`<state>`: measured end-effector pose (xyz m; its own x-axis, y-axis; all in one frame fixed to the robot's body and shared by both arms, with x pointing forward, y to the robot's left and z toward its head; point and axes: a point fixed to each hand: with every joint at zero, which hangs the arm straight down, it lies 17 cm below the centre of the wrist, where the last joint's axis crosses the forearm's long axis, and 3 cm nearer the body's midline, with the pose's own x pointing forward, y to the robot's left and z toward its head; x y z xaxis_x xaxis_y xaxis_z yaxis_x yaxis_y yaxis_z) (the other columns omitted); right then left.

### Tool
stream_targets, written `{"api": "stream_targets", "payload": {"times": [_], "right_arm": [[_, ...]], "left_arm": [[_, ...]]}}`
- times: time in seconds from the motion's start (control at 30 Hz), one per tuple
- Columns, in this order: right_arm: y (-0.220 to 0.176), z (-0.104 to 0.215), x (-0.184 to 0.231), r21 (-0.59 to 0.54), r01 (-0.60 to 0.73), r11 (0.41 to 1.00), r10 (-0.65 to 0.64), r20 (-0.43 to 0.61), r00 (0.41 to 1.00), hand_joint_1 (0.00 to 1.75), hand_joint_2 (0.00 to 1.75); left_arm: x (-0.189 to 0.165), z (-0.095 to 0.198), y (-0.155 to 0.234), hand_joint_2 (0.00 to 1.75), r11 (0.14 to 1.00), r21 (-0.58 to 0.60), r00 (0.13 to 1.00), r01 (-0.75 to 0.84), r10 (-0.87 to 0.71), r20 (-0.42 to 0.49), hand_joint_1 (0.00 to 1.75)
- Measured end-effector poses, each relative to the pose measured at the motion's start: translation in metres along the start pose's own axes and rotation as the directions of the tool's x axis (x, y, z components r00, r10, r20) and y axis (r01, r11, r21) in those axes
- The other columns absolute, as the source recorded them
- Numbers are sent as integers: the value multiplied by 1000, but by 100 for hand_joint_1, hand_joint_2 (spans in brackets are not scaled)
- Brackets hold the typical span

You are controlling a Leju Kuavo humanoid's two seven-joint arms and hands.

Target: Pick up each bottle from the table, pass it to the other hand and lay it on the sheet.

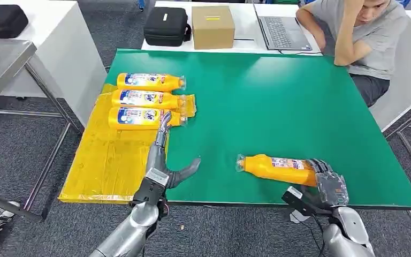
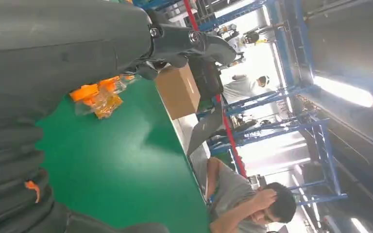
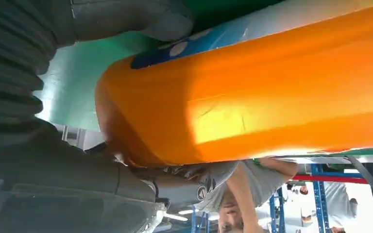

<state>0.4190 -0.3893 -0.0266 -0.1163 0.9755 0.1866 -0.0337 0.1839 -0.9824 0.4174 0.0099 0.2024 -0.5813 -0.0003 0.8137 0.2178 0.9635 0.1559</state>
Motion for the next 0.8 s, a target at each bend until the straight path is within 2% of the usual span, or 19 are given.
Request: {"api": "stream_targets", "payload": {"times": [0.3,0.43,0.63,0.8], "right_arm": [[0,-1,0,-10,17,1000,-16,12,1000,175,175],[-20,-2,2,-128,142,982,-141,17,990,175,175],[-32,6,-5,-263,232,936,-251,-40,967,175,175],[-34,14,-9,-330,272,904,-313,-78,946,175,175]], "left_arm": [[1,0,-1,175,1000,1,1000,6,-6,4,0],[1,-1,1,175,1000,10,1000,12,-12,4,0],[1,-1,2,175,1000,19,1000,19,-19,4,0],[-1,3,3,175,999,26,1000,20,-20,-6,0]]}}
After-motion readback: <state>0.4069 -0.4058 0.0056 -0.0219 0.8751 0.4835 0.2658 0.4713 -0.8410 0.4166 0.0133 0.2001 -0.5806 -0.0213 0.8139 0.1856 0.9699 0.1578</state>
